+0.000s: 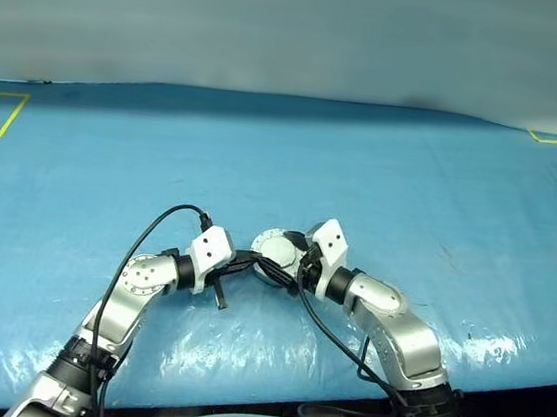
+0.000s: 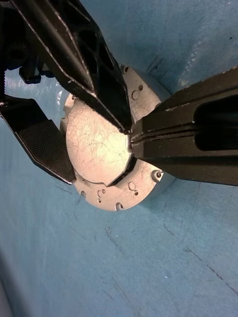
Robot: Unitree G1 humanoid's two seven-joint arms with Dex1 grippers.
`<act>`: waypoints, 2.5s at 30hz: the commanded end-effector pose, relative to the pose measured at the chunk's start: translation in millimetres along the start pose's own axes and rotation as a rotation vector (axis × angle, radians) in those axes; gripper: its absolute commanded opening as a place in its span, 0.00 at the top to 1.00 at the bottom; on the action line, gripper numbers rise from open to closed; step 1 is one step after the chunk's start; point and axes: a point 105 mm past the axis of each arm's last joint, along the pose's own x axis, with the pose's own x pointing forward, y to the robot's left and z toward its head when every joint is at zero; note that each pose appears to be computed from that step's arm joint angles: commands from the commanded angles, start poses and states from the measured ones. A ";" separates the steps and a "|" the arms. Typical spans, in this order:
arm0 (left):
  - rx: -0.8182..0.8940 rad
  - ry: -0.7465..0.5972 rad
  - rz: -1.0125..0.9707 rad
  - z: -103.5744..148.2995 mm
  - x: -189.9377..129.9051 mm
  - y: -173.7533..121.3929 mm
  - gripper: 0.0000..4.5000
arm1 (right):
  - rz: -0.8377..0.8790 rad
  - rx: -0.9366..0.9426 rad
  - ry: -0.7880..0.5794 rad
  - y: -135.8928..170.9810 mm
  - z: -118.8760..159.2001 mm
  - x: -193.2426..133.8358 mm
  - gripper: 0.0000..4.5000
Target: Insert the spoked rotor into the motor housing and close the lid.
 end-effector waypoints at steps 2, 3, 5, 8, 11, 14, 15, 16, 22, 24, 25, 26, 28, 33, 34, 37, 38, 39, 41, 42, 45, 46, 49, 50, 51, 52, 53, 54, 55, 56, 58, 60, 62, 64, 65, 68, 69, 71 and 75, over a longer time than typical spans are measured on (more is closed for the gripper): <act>-0.033 0.070 -0.006 -17.6 1.2 -6.4 1.00 | -0.039 0.100 -0.112 -12.4 21.6 -12.6 0.01; -0.035 0.070 -0.005 -17.7 1.1 -6.5 1.00 | -0.066 0.162 -0.130 -20.3 21.3 -18.4 0.01; -0.037 0.071 -0.006 -18.1 0.8 -6.8 1.00 | -0.097 0.252 -0.154 -30.7 19.9 -27.4 0.01; -0.038 0.079 -0.001 -20.4 -0.4 -7.1 1.00 | -0.151 0.425 -0.178 -47.2 11.4 -41.4 0.01; -0.042 0.076 -0.004 -19.9 -0.7 -7.7 1.00 | -0.163 0.554 -0.157 -52.3 -3.2 -49.1 0.01; -0.037 0.077 -0.008 -19.6 -0.6 -7.8 1.00 | -0.090 0.666 -0.072 -37.4 -23.2 -47.0 0.01; -0.036 0.078 -0.007 -19.7 -0.4 -7.3 1.00 | -0.059 0.709 -0.068 -31.9 -25.5 -45.7 0.01; -0.036 0.079 -0.006 -19.8 -0.4 -6.9 1.00 | -0.040 0.736 -0.070 -28.6 -25.9 -45.0 0.01; -0.032 0.080 -0.010 -19.3 -0.4 -6.9 1.00 | 0.027 0.866 -0.052 -16.6 -32.9 -36.5 0.01; -0.028 0.082 -0.008 -19.3 -0.3 -6.4 1.00 | 0.006 0.895 -0.071 -20.3 -35.2 -33.7 0.01; -0.026 0.083 -0.006 -19.3 -0.3 -6.0 1.00 | -0.005 0.907 -0.081 -22.2 -36.0 -32.3 0.01; -0.027 0.084 -0.001 -19.7 -0.5 -5.4 1.00 | -0.009 0.909 -0.087 -23.0 -36.2 -31.1 0.01; -0.027 0.087 0.001 -20.3 -1.0 -5.3 1.00 | -0.014 0.920 -0.116 -24.6 -34.0 -29.6 0.01; -0.026 0.095 0.000 -21.8 -1.9 -6.1 1.00 | -0.006 0.933 -0.154 -24.3 -30.1 -25.7 0.27; -0.026 0.095 -0.001 -21.8 -2.0 -6.1 1.00 | 0.005 0.937 -0.160 -22.5 -28.9 -24.0 0.36; -0.026 0.095 0.002 -22.0 -1.6 -5.4 1.00 | 0.042 0.945 -0.185 -16.3 -23.4 -18.5 0.56; -0.025 0.096 0.002 -22.2 -1.6 -5.3 1.00 | 0.047 0.946 -0.187 -14.7 -22.8 -16.8 0.60; -0.024 0.098 0.002 -22.5 -1.6 -5.1 1.00 | 0.056 0.952 -0.192 -12.5 -22.0 -14.7 0.63; -0.020 0.102 0.004 -23.4 -1.7 -4.4 1.00 | 0.067 0.955 -0.183 -8.1 -22.7 -11.4 0.73; -0.019 0.103 0.005 -23.5 -1.8 -3.9 1.00 | 0.072 0.965 -0.179 -5.9 -23.8 -9.6 0.73; -0.019 0.103 0.008 -23.6 -1.9 -3.1 1.00 | 0.072 0.966 -0.152 -1.4 -28.6 -6.1 0.73; -0.019 0.103 0.007 -23.7 -2.1 -3.0 1.00 | 0.075 0.970 -0.156 -1.1 -28.1 -5.7 0.73; -0.020 0.100 0.009 -23.0 -2.7 -2.3 1.00 | 0.050 0.984 -0.167 -4.9 -28.9 -4.9 0.73; -0.021 0.099 0.010 -22.5 -2.9 -2.2 1.00 | 0.041 0.989 -0.170 -6.3 -29.4 -4.8 0.73; -0.020 0.095 0.008 -21.5 -3.2 -2.3 1.00 | 0.033 0.990 -0.170 -7.6 -30.2 -4.6 0.73; -0.026 0.074 0.005 -17.5 -4.1 -2.5 1.00 | 0.023 0.986 -0.166 -8.7 -31.3 -4.5 0.73; -0.040 0.025 -0.010 -7.8 -6.7 -3.6 1.00 | 0.018 0.980 -0.163 -9.2 -31.6 -4.2 0.73; -0.063 -0.035 -0.021 3.7 -10.3 -4.3 1.00 | 0.003 0.973 -0.158 -10.5 -32.5 -4.0 0.73; -0.080 -0.076 -0.029 11.4 -13.2 -4.8 1.00 | -0.006 0.968 -0.154 -11.2 -33.1 -3.7 0.73; -0.096 -0.095 -0.044 15.1 -16.9 -6.3 1.00 | -0.005 0.974 -0.130 -10.2 -36.1 -3.0 0.73; -0.115 -0.096 -0.083 20.9 -28.1 -11.4 1.00 | -0.026 1.000 -0.106 -11.8 -41.9 -3.0 0.73; -0.135 -0.093 -0.105 26.1 -37.6 -13.9 1.00 | -0.053 1.018 -0.118 -16.1 -43.3 -3.4 0.73; -0.143 -0.091 -0.100 29.2 -43.7 -12.8 1.00 | -0.056 1.037 -0.135 -17.5 -41.9 -3.3 0.73; -0.164 -0.096 -0.042 29.6 -49.2 -4.6 1.00 | -0.030 1.068 -0.175 -17.7 -35.7 -2.8 0.73; -0.173 -0.097 -0.018 29.4 -50.8 -1.4 1.00 | -0.018 1.077 -0.189 -17.4 -33.2 -2.5 0.73; -0.286 -0.171 0.094 31.4 -55.1 12.5 1.00 | 0.090 1.109 -0.253 -7.6 -11.8 2.5 0.73; -0.343 -0.210 0.123 32.3 -56.7 16.0 1.00 | 0.135 1.111 -0.284 -3.3 -0.4 4.7 0.73; -0.441 -0.273 0.180 33.3 -59.3 21.9 1.00 | 0.201 1.108 -0.337 2.5 18.5 6.7 0.73; -0.593 -0.382 0.269 35.2 -68.9 33.3 0.91 | 0.255 1.096 -0.367 8.0 35.3 9.4 0.73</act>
